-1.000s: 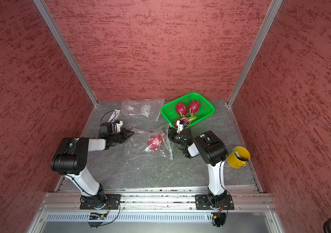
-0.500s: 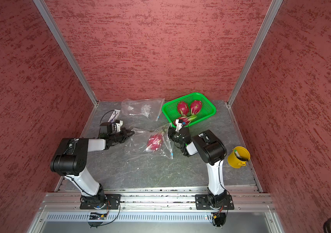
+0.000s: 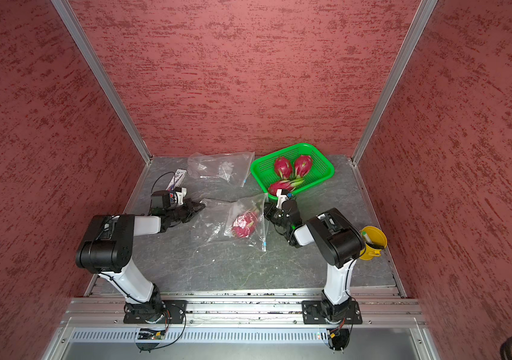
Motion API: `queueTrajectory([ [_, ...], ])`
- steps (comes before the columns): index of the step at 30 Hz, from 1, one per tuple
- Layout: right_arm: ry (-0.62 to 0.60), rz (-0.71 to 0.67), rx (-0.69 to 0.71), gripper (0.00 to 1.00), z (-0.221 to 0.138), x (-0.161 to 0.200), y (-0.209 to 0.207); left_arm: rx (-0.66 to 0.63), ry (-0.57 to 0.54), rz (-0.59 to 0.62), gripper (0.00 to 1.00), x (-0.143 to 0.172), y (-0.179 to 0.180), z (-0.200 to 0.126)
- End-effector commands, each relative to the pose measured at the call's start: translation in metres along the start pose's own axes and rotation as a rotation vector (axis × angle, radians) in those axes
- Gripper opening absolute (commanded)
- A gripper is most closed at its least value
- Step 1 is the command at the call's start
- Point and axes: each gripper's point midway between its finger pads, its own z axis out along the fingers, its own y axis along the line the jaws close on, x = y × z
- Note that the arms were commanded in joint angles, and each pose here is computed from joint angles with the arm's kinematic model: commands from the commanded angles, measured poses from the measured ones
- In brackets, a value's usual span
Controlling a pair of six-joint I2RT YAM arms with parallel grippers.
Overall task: Open the zip-top bag and take out the dragon fruit
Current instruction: Pick up the dragon fruit from the zipper food storage bag, then place the dragon fruit in the basket.
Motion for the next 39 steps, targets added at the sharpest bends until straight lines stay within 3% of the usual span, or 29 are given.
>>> queueTrajectory([
  [1, -0.048, -0.089, 0.021, 0.0, -0.015, -0.011, 0.012, 0.012, -0.034, 0.016, 0.0, -0.008, -0.005, -0.009],
  [11, -0.15, -0.213, 0.081, 0.0, -0.054, -0.041, 0.04, 0.01, -0.049, 0.007, 0.0, -0.011, -0.002, -0.016],
  [24, -0.343, -0.426, 0.144, 0.0, -0.105, -0.106, 0.098, 0.01, -0.055, 0.001, 0.0, -0.014, 0.001, -0.018],
  [39, -0.477, -0.571, 0.148, 0.0, -0.124, -0.149, 0.15, 0.013, -0.056, 0.0, 0.0, -0.013, 0.004, -0.019],
])
